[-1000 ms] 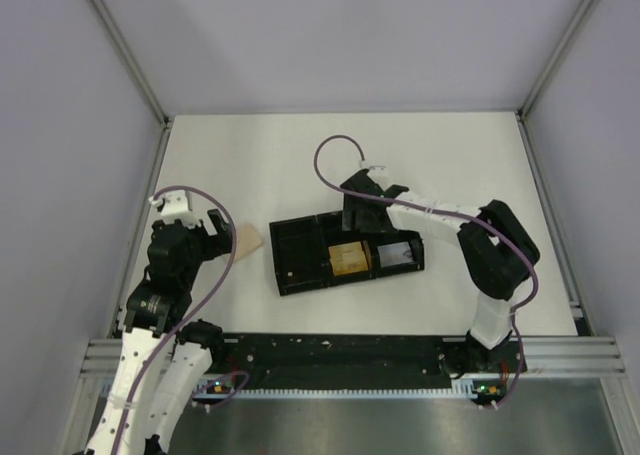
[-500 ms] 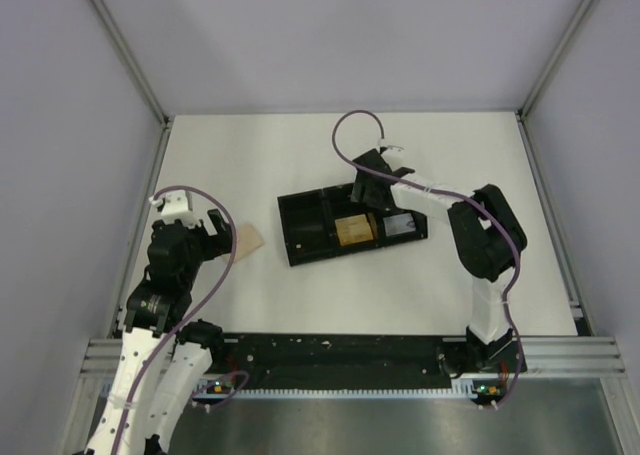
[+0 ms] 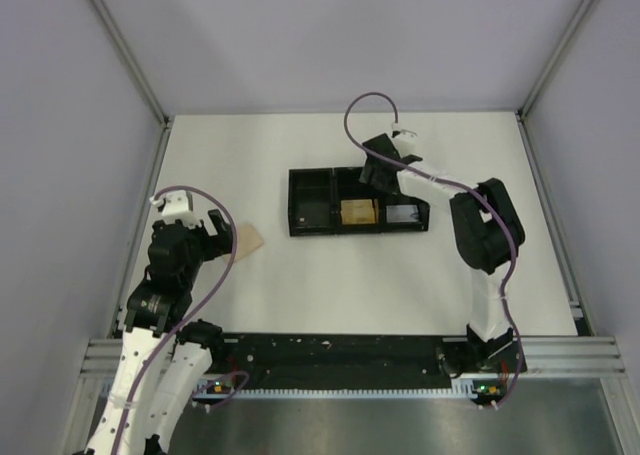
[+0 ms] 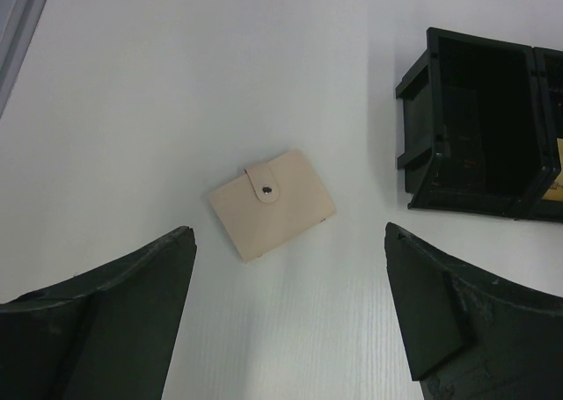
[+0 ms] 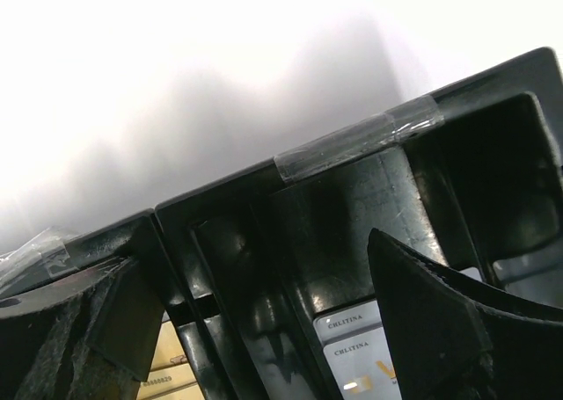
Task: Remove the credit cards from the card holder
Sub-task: Move the storage box to the center of the board.
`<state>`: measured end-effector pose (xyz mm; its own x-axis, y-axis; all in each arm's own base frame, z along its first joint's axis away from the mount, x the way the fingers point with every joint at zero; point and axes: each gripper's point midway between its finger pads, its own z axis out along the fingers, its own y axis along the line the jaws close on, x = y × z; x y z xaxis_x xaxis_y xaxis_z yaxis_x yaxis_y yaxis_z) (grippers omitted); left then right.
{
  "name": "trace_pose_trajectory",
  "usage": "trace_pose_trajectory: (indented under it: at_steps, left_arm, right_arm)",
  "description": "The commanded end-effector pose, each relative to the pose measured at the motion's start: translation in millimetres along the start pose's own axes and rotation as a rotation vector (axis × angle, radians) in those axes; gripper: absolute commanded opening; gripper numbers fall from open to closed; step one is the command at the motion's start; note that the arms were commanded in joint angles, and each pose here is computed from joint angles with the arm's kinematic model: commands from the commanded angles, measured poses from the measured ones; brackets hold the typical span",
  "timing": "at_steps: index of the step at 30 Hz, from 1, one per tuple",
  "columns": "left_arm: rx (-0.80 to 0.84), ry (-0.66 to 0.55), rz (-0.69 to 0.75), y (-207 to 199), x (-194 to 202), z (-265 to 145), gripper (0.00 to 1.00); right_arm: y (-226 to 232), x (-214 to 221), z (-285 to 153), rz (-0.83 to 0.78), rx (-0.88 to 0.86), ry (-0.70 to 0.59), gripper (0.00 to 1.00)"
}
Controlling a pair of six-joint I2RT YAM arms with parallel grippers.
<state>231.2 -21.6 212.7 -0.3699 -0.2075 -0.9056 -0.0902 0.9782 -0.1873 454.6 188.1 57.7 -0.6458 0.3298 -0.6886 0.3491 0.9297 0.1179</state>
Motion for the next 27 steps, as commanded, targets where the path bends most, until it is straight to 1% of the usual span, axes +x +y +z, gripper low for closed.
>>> trace_pose_trajectory:
  at_steps: [1, 9, 15, 16, 18, 19, 22, 24, 27]
  left_arm:
    - [0.002, -0.013, 0.014, -0.6, -2.2, 3.3, 0.92]
    - [0.011, -0.006, 0.016, -2.3, -0.8, 4.5, 0.92]
    - [0.024, 0.013, 0.021, -4.8, 3.1, 7.4, 0.92]
    - [0.026, 0.015, 0.021, -5.4, 3.1, 7.7, 0.92]
    - [0.029, 0.021, 0.021, -6.1, 4.4, 8.7, 0.92]
    - [0.028, 0.022, 0.020, -5.9, 4.3, 8.7, 0.92]
    - [0.027, 0.028, 0.023, -5.8, 6.2, 9.6, 0.92]
    - [0.028, 0.033, 0.023, -6.0, 7.0, 10.3, 0.92]
    - [0.027, 0.036, 0.024, -6.0, 7.4, 11.1, 0.92]
  right_arm:
    - [-3.7, -41.6, -2.0, -0.004, -0.003, -0.086, 0.89]
    - [-53.5, -48.3, 11.9, -0.063, 0.061, -0.062, 0.89]
    - [-70.9, -62.5, 14.0, -0.259, -0.001, -0.085, 0.91]
    - [-77.4, -67.5, 15.6, -0.257, -0.006, -0.083, 0.92]
    - [-74.1, -72.7, 14.9, -0.266, -0.106, -0.068, 0.92]
    - [-76.9, -77.8, 13.4, -0.290, -0.099, -0.083, 0.93]
    - [-82.7, -89.7, 11.0, -0.420, -0.080, -0.117, 0.95]
    - [-85.9, -91.8, 14.1, -0.523, -0.084, -0.117, 0.97]
    - [-84.7, -92.3, 21.4, -0.566, -0.166, -0.097, 0.98]
